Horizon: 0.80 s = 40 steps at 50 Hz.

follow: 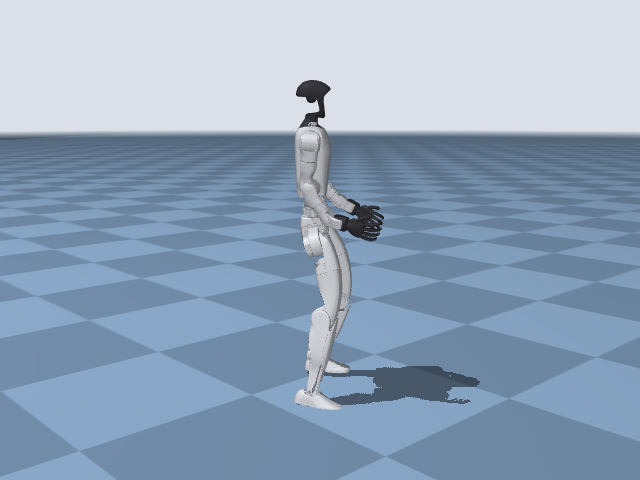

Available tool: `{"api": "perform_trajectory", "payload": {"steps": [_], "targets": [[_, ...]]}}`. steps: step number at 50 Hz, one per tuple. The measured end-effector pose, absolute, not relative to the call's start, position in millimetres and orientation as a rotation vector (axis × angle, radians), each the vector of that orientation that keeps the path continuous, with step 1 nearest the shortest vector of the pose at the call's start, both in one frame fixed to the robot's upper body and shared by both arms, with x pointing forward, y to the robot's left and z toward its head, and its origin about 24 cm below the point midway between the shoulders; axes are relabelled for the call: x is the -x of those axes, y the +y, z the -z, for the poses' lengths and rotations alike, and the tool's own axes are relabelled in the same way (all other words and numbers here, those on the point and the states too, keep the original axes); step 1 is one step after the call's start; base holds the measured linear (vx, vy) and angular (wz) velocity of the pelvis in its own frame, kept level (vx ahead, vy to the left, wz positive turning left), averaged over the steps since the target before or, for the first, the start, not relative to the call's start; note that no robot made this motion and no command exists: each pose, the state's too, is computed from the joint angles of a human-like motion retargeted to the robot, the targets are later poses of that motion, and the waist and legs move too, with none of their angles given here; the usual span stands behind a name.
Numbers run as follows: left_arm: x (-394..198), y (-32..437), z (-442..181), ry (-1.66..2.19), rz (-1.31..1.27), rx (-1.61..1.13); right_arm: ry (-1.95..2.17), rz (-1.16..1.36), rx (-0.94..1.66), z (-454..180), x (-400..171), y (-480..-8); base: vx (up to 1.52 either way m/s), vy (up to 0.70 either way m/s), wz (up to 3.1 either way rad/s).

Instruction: Dance

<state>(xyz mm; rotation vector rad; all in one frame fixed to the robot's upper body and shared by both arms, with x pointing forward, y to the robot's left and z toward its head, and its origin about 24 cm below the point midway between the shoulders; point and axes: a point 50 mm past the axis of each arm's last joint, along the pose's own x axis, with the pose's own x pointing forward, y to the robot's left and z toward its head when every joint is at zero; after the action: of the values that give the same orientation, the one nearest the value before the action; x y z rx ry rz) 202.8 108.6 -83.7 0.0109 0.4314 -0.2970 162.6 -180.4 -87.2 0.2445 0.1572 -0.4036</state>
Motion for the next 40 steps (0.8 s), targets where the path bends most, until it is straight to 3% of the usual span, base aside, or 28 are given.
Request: {"api": "perform_trajectory", "payload": {"steps": [5,10,12,15,24,32,35,40], "targets": [[-232.0,136.1,12.3,-0.024,-0.014,-0.038,-0.362,-0.027,-0.202,-2.0,-229.8,-119.2,-0.06,0.40,-1.11],[-252.0,151.9,-52.6,-0.275,-0.089,-0.154,-0.753,-0.388,-0.141,-91.9,-259.3,-59.5,-0.04,0.35,-2.08],[-258.5,167.6,-76.3,-0.325,-0.181,-0.197,-0.832,-0.435,-0.067,-116.4,-264.9,-40.3,0.04,0.22,-1.63],[-257.7,195.0,-112.2,-0.414,-0.386,-0.283,-0.894,-0.311,0.028,-145.1,-276.5,-30.8,0.05,0.17,-0.79],[-174.6,279.0,-173.7,-0.688,-1.024,-0.587,-0.996,0.385,0.268,-180.7,-293.7,-154.1,-0.02,0.03,0.01],[-85.8,320.5,-159.2,-0.614,-1.394,-0.903,-0.804,0.636,0.350,-135.4,-271.5,-221.4,-0.21,-0.07,-0.05],[-68.2,327.9,-149.2,-0.524,-1.421,-1.025,-0.729,0.682,0.383,-115.0,-259.6,-238.7,-0.43,0.01,0.18],[-64.1,329.2,-131.7,-0.388,-1.247,-1.117,-0.502,0.675,0.522,-71.2,-228.8,-270.9,-0.32,0.06,0.32]]}}
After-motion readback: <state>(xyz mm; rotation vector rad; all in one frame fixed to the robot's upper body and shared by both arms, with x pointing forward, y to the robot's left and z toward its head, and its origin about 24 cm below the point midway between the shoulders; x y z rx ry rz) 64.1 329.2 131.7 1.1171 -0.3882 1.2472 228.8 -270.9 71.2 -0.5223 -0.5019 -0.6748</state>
